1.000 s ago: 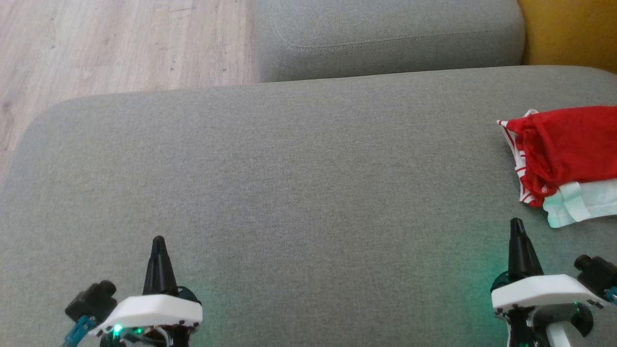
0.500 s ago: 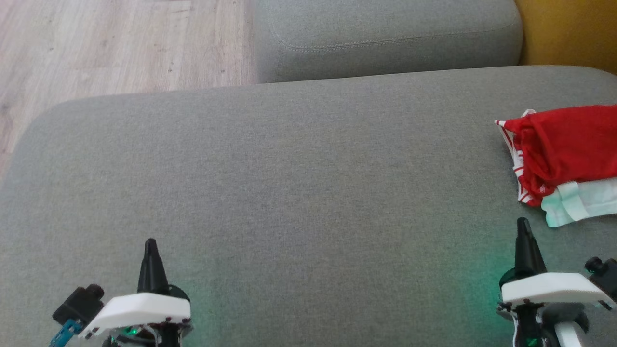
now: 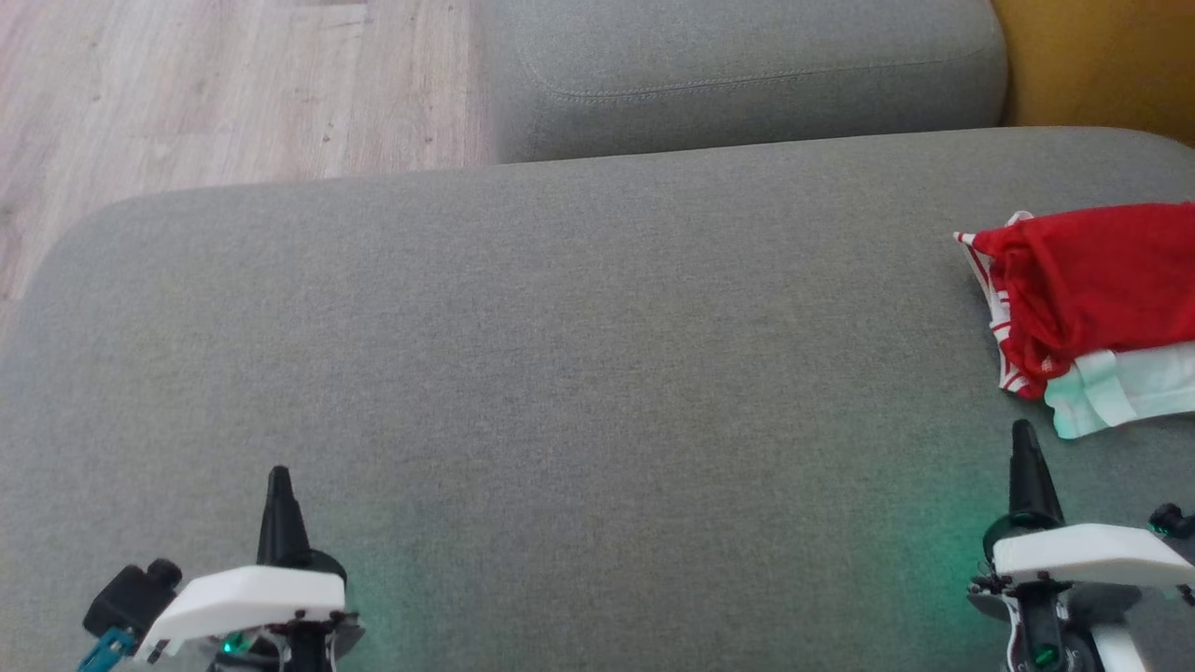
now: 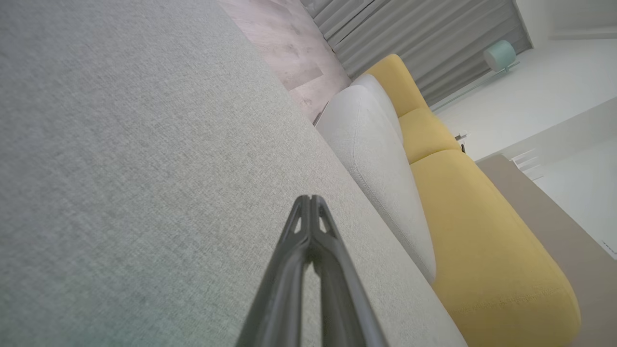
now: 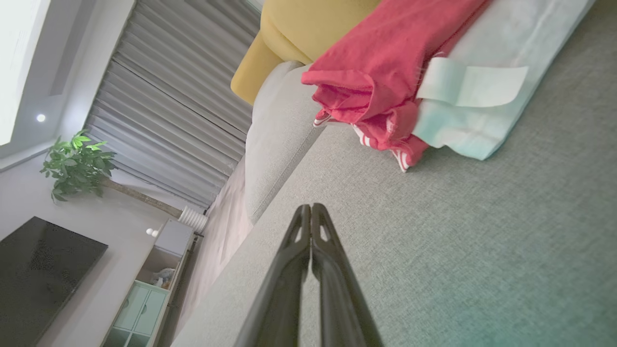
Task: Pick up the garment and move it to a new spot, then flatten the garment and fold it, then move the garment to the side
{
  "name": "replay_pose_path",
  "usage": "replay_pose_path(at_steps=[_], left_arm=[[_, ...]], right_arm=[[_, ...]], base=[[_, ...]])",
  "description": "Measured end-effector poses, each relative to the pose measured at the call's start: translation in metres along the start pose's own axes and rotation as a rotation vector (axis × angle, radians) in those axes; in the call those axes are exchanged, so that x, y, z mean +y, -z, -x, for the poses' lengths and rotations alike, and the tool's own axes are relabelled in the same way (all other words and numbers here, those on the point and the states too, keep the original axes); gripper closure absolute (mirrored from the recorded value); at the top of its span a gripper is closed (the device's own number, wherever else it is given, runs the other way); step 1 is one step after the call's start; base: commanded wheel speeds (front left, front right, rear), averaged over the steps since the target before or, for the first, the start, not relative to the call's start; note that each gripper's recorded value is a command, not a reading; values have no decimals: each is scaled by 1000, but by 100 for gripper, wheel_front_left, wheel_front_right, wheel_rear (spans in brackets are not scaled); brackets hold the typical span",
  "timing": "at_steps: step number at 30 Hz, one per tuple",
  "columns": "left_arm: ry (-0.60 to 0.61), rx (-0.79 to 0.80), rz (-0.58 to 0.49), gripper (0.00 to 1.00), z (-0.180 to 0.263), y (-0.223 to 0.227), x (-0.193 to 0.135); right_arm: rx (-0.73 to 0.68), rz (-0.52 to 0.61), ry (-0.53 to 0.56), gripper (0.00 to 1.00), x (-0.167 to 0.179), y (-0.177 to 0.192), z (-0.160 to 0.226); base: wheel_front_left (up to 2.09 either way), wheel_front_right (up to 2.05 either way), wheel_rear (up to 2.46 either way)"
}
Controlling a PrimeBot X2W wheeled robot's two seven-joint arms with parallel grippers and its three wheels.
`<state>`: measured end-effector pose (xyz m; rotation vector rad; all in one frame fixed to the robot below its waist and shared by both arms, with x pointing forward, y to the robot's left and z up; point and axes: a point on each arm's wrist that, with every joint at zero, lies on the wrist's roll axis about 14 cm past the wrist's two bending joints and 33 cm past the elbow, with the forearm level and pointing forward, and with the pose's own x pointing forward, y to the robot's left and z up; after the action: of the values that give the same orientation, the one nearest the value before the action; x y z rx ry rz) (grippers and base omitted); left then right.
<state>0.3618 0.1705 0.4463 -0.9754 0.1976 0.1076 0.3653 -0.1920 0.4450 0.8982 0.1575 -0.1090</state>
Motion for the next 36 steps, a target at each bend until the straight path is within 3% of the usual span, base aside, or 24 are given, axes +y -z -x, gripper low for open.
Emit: replay_pose_path(at_steps=[36], left_arm=[[47,6,355,100,-3,-16,-6]], right_arm=[[-20,-405,-31,100,8,-18,-3]], base=[[0,0,0]])
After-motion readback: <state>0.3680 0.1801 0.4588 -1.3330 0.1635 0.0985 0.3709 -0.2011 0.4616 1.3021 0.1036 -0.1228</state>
